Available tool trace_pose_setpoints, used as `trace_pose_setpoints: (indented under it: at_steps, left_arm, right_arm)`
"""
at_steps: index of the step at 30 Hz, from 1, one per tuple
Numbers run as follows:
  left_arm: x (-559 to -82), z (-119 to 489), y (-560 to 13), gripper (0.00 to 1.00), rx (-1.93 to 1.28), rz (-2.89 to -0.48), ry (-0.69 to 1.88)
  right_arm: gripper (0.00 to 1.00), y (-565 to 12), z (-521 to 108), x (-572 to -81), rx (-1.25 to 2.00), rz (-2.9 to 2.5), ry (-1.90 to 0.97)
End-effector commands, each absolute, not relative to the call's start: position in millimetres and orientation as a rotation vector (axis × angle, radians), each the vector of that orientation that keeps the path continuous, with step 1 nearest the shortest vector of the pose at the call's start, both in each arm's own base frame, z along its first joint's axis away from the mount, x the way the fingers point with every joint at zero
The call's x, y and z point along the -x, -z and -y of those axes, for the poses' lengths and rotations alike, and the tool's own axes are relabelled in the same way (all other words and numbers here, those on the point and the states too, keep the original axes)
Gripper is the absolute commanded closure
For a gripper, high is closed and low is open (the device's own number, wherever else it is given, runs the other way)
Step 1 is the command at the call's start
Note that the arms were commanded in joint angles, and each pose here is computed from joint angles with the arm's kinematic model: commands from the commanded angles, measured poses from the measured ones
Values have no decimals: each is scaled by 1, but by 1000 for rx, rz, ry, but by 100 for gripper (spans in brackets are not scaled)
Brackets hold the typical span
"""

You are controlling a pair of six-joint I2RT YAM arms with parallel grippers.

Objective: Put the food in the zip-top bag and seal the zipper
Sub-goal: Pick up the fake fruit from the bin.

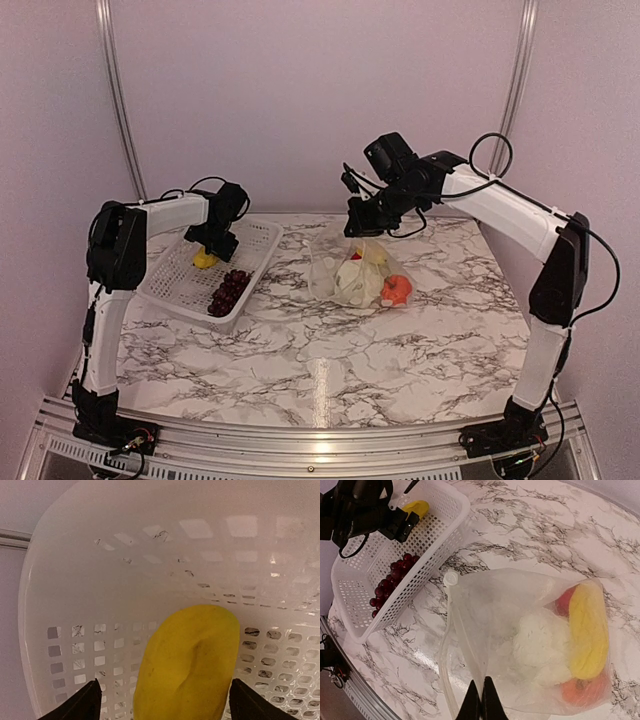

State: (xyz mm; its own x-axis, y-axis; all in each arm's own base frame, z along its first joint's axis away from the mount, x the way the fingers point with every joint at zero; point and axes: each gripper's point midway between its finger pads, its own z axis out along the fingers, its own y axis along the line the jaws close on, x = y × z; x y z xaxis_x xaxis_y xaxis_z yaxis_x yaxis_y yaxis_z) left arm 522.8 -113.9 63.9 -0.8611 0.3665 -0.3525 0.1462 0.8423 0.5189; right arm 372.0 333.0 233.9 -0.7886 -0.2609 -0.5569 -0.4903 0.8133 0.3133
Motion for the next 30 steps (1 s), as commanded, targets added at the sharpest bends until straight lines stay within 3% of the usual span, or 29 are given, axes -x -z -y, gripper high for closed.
trace_pose_setpoints:
  at_steps: [1, 7, 16, 22, 30]
  left_arm:
    - [-532, 118, -51, 12, -382, -2594, -617]
    - [-530, 121, -45, 26, -378, -2613, -585]
    - [-518, 135, -84, 49, -331, -2591, -457]
    - [-488, 163, -122, 50, -232, -2592, -235]
    - [-447, 233, -191, 48, -60, -2489, 375]
  right_arm:
    - [100, -240, -338, -368, 585, -2492, -623]
    - [100, -241, -340, -368, 570, -2487, -637]
    - [100, -240, -343, -370, 571, -2475, -648]
    - [100, -241, -345, -372, 573, -2458, -659]
    - [100, -246, -353, -372, 571, -2429, -715]
